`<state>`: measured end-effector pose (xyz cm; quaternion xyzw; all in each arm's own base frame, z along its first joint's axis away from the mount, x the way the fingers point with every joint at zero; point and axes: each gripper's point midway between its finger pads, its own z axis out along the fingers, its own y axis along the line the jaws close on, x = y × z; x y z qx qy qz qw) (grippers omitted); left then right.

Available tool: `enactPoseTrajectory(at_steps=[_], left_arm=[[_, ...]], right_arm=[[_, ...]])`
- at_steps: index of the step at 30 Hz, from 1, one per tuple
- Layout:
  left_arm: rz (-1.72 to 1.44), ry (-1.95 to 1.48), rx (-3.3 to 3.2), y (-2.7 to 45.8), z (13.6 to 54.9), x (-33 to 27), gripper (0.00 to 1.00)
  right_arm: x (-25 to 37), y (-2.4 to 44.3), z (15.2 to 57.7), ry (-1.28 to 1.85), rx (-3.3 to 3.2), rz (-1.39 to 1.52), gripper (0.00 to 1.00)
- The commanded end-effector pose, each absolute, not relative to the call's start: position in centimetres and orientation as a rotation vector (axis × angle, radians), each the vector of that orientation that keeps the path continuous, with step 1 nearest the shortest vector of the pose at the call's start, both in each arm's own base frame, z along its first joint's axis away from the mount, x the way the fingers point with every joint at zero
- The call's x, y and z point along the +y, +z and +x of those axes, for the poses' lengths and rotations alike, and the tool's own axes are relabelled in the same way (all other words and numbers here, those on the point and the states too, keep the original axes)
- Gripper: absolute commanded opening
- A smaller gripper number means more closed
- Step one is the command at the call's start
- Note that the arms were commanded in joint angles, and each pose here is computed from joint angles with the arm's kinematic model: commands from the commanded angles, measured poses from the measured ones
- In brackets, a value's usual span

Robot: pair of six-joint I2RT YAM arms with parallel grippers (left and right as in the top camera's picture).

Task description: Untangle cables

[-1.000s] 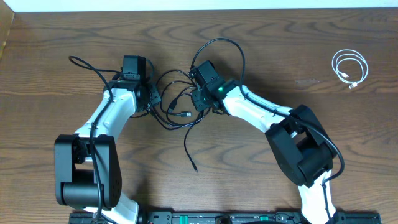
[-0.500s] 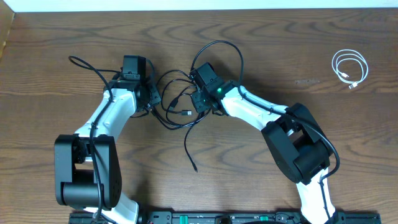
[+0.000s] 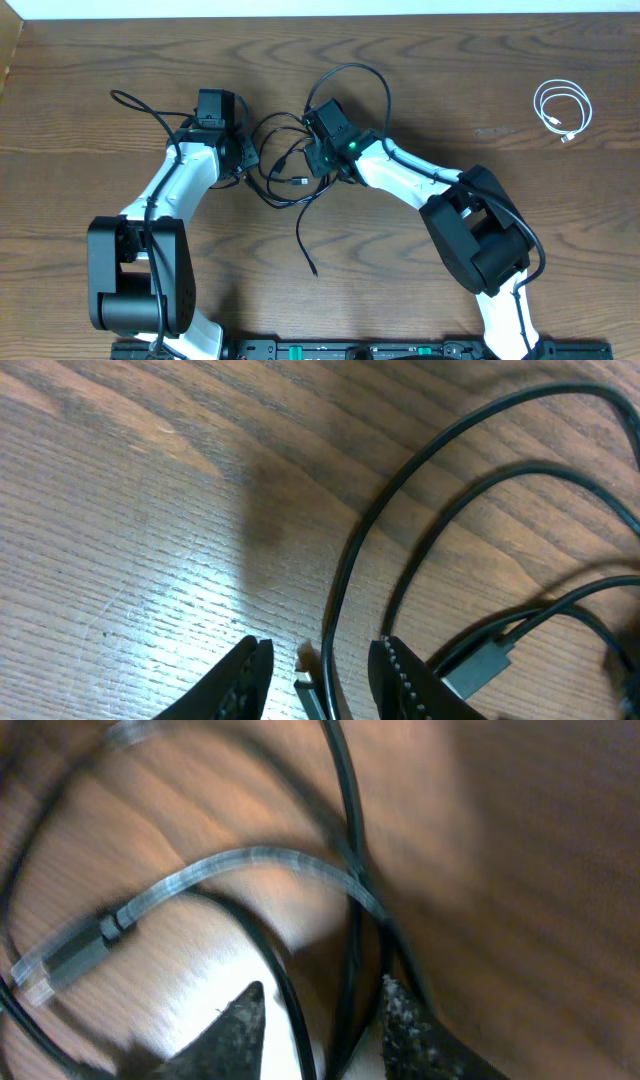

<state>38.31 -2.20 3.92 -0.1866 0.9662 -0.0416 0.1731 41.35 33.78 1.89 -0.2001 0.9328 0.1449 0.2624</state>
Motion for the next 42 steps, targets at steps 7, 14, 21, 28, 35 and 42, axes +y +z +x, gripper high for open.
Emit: enactPoseTrajectory(at_steps=[7,14,21,28,35,42], left_arm=[[-0.545,-0.113,2.734,4.1,38.2,-2.0,0.39],[-0.544,-0.114,2.731,4.1,38.3,-2.0,0.4],[-0.544,-0.114,2.732,4.1,38.3,-2.0,0.4],[-0.544,-0.114,2.732,4.1,38.3,-2.0,0.4],[-0.544,-0.114,2.731,4.1,38.3,-2.0,0.4],[-0.545,-0.114,2.732,4.1,38.3,-2.0,0.4]], right_arm=[[34.8,2.3,42.3,0.424,2.48,-0.487,0.21],[34.2,1.4,41.3,0.394,2.535,-0.504,0.26],[34.0,1.1,40.9,0.385,2.553,-0.509,0.2],[34.1,0.8,40.2,0.376,2.573,-0.526,0.15],[33.8,0.3,39.4,0.356,2.61,-0.54,0.16],[33.8,0.3,39.4,0.357,2.607,-0.539,0.13]])
